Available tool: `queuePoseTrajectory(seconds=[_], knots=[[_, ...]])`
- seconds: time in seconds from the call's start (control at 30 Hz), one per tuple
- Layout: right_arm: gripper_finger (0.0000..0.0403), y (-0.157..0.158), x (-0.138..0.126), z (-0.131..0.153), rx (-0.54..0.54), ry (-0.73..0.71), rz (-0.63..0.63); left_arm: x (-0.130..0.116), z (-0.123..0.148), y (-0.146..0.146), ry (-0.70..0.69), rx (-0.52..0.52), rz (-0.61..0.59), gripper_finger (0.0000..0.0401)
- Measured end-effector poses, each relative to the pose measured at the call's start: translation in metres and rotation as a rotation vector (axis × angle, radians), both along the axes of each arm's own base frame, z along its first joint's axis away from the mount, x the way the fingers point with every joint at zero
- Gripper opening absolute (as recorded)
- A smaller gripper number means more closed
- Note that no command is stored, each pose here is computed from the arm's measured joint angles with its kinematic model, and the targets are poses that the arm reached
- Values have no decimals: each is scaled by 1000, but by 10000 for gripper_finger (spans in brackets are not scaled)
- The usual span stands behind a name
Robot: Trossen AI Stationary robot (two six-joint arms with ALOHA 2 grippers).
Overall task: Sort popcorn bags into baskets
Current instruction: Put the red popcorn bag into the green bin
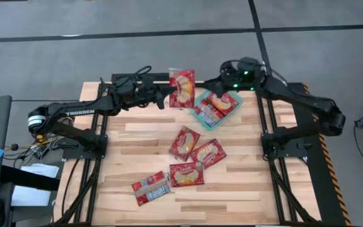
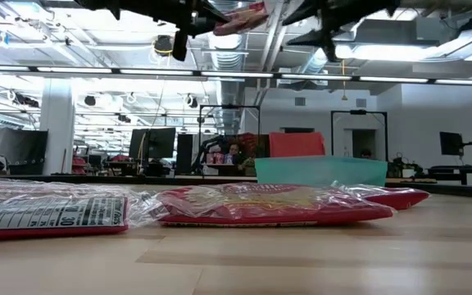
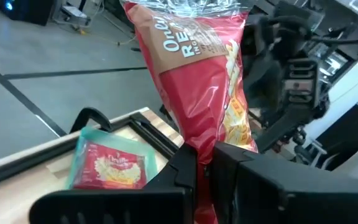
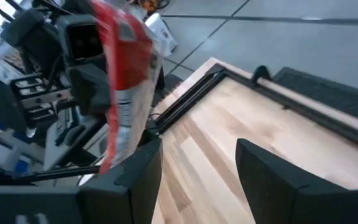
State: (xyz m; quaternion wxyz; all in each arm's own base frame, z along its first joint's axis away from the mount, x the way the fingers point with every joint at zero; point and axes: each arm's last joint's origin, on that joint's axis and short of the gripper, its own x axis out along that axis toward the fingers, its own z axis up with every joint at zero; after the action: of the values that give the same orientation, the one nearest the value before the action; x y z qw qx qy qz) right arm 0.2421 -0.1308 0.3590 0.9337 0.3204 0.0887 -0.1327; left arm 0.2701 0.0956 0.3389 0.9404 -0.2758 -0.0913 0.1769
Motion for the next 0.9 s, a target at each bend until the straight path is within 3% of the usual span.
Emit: queuePoseTrajectory(seconds=[0.17,0.37,0.73,0.9], knots=[[234,-1,32,-11,-8,-69,77,5,-7,2,18,-29,-3,4],[235,-4,41,-22,30,-43,91,9,-10,0,29,-24,1,5],[227,-6,-15,17,-32,-98,12,7,-8,2,28,-17,36,5],[230,1,-11,16,-39,-94,31,7,-9,3,25,-18,54,5]])
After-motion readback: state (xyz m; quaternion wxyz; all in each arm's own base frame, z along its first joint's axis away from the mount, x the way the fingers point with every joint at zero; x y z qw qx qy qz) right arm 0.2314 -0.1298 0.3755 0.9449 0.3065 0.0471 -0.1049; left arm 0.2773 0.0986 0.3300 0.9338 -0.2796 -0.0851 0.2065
